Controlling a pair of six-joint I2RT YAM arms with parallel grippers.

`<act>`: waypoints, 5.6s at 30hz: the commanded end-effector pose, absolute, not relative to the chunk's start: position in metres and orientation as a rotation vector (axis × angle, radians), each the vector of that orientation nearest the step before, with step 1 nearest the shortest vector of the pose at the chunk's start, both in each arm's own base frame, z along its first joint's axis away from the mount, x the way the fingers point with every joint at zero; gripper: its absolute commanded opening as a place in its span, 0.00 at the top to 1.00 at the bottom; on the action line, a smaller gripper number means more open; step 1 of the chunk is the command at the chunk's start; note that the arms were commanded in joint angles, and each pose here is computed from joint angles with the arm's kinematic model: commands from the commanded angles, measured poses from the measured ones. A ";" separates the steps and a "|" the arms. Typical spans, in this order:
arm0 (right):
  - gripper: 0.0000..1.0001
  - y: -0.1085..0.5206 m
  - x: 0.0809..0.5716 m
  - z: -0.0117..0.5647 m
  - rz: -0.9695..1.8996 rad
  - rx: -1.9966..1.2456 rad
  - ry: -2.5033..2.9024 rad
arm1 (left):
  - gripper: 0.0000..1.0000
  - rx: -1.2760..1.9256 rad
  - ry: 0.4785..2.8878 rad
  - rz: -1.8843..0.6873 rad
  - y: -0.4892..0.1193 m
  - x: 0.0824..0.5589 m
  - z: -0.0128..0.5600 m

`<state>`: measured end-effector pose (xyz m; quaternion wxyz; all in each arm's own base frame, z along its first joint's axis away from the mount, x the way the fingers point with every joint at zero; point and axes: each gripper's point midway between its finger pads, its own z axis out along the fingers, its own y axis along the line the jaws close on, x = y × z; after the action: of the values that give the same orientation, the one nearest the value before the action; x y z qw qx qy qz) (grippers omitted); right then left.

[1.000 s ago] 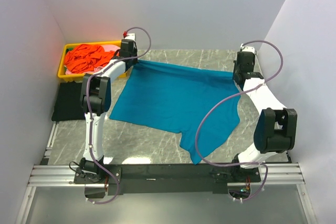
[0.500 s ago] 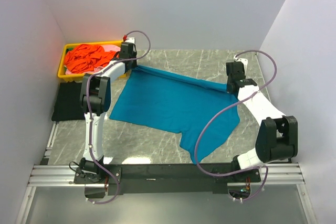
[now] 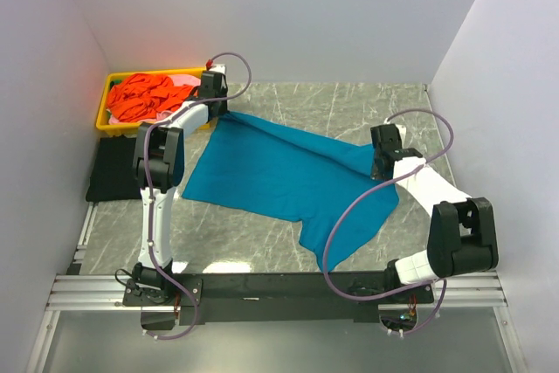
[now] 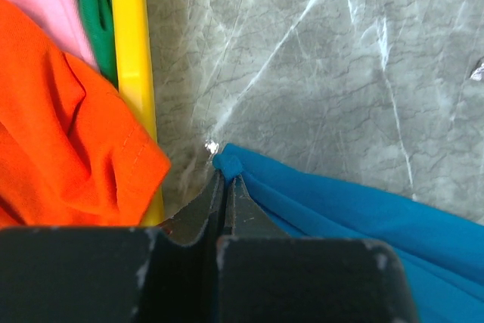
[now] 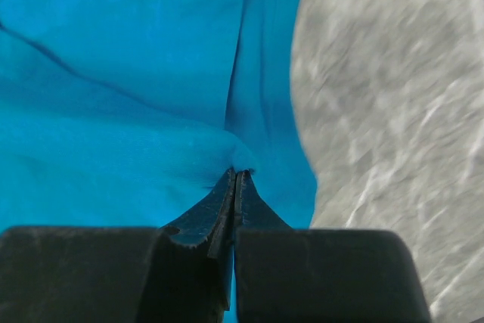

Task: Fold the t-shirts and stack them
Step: Fold the tshirt

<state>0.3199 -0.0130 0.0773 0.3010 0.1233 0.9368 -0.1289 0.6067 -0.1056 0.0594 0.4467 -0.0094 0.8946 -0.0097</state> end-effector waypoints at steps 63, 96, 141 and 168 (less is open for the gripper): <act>0.57 -0.030 0.335 0.009 0.410 0.980 2.431 | 0.53 -0.542 2.759 0.007 -0.088 0.278 -0.010; 0.53 -0.023 0.455 0.085 0.752 0.623 2.229 | 0.23 -0.523 2.301 -0.243 -0.080 0.424 0.122; 0.61 -0.014 0.427 0.049 0.639 0.530 2.447 | 0.39 -0.495 2.494 -0.113 -0.074 0.341 0.054; 0.90 -0.015 0.435 0.046 0.648 0.532 2.482 | 0.59 -0.513 2.627 0.068 -0.058 0.331 0.010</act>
<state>0.4185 -0.0108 0.0303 0.2356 0.2102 0.9171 0.2432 0.3389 -0.0600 0.0198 0.2525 -0.1913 0.9484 0.0130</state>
